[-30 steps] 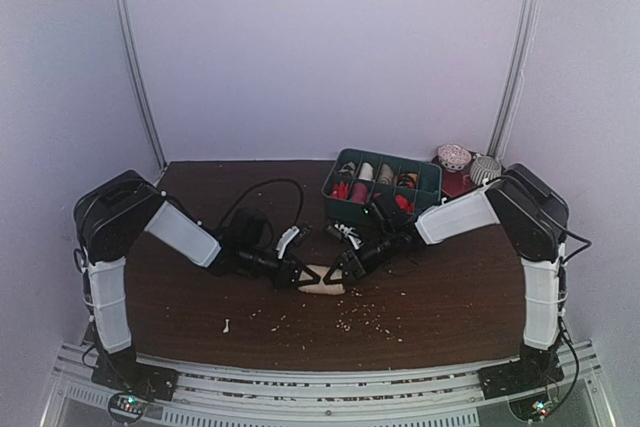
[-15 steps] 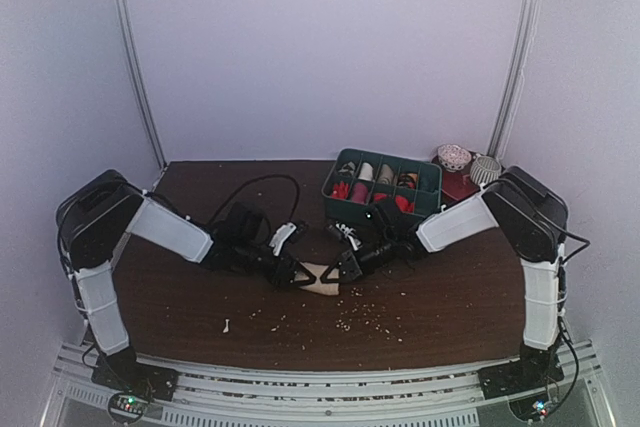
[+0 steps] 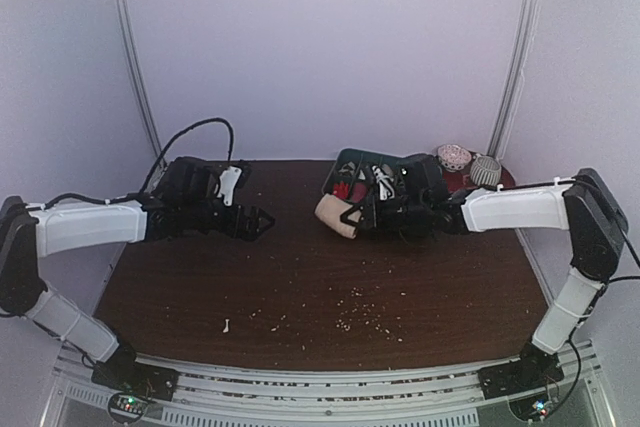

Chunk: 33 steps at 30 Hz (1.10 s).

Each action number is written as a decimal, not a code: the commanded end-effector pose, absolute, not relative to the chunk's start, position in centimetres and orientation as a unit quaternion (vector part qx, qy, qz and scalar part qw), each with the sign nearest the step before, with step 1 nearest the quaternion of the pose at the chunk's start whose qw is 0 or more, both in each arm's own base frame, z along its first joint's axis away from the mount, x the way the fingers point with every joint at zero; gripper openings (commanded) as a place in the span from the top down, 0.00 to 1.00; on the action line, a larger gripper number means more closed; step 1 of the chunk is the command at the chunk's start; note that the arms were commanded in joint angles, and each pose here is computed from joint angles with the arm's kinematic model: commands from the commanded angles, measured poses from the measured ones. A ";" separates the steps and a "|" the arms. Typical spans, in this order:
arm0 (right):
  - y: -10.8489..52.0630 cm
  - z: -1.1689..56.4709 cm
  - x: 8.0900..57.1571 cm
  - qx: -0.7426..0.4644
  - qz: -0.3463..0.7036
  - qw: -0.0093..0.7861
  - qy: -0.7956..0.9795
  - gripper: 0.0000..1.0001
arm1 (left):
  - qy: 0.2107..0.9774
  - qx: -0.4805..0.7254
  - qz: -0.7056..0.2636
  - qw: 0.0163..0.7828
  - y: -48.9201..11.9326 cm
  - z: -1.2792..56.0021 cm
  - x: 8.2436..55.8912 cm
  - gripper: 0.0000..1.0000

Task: Roll the socks
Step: Pick up the pair of socks from the center of the board, then place a pair of socks in the storage box.

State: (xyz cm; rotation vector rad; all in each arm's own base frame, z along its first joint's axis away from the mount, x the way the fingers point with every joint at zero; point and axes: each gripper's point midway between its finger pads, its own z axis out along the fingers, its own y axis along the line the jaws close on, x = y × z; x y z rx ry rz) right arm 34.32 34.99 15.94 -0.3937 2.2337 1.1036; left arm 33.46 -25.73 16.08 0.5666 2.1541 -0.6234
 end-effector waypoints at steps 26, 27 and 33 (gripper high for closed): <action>13.2 16.3 43.8 0.239 0.008 0.412 0.879 1.00 | 0.822 0.265 -0.342 0.371 -28.0 14.5 30.3 0.02; 13.1 15.7 43.9 0.238 0.004 0.406 0.883 1.00 | 0.819 0.267 -0.346 0.371 -28.1 14.7 30.2 0.02; 12.7 13.6 43.8 0.231 -0.019 0.384 0.893 1.00 | 0.816 0.270 -0.354 0.368 -28.3 14.5 30.0 0.02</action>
